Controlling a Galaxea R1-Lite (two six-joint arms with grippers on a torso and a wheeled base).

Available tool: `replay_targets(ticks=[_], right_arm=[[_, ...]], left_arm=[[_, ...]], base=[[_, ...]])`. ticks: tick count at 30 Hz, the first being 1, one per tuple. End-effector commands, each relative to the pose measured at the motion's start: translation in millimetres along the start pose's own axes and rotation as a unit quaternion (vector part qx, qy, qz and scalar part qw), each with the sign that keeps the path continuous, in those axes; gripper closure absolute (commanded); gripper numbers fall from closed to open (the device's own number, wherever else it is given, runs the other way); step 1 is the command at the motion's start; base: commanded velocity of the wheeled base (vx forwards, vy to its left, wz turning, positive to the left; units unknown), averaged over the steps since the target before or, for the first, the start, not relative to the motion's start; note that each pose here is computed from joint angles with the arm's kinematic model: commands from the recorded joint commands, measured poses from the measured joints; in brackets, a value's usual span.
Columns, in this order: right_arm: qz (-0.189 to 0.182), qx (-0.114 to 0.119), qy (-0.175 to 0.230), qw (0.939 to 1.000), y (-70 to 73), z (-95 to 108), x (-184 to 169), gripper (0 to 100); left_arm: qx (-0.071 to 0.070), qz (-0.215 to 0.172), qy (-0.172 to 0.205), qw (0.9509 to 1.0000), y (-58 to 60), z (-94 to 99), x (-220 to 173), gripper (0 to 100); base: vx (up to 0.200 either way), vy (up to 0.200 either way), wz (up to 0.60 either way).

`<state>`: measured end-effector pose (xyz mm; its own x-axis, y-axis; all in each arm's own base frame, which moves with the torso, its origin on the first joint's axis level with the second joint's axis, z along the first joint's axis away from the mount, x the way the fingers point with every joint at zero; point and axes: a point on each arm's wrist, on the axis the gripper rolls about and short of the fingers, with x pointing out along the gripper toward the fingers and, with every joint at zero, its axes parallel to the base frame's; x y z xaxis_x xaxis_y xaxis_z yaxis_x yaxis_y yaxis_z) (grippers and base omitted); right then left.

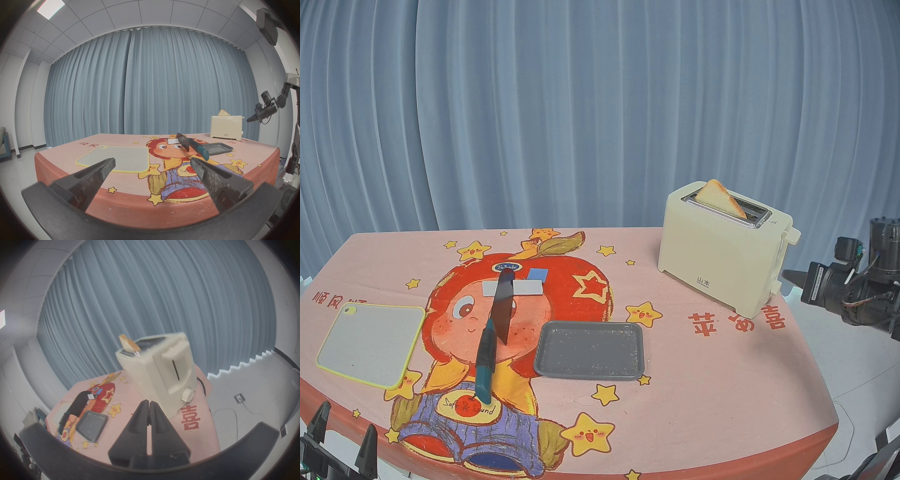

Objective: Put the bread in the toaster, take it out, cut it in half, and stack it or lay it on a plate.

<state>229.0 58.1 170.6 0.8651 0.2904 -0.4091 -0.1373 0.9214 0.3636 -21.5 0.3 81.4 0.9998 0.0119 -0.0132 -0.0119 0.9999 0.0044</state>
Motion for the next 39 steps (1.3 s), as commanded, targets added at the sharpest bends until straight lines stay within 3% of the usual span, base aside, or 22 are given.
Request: replay_targets(ticks=[1, 5, 16, 23, 39], right_arm=[[0.037, -0.012, -0.075, 0.9964, 15.5, 21.0, -40.5, 100], [0.044, -0.005, -0.098, 0.9942, 18.7, 32.9, -41.0, 100], [0.006, 0.018, -0.106, 0.9942, -3.1, 43.2, -14.7, 100], [-0.006, 0.033, -0.108, 0.9936, -15.9, 40.6, 10.5, 100], [-0.017, 0.037, -0.077, 0.9962, -23.0, 25.8, 21.4, 100]], left_arm=[[0.000, 0.000, 0.010, 1.0000, 0.0, -4.8, 1.4, 0], [0.000, 0.000, 0.010, 1.0000, 0.0, -4.8, 1.4, 0], [0.000, 0.000, 0.010, 1.0000, 0.0, -4.8, 1.4, 0], [0.000, 0.000, 0.010, 1.0000, 0.0, -4.8, 1.4, 0], [0.000, 0.000, 0.010, 1.0000, 0.0, -4.8, 1.4, 0]], base=[[0.000, 0.000, 0.00], [0.000, 0.000, 0.00], [0.000, 0.000, 0.00], [0.000, 0.000, 0.00], [0.000, 0.000, 0.00]])
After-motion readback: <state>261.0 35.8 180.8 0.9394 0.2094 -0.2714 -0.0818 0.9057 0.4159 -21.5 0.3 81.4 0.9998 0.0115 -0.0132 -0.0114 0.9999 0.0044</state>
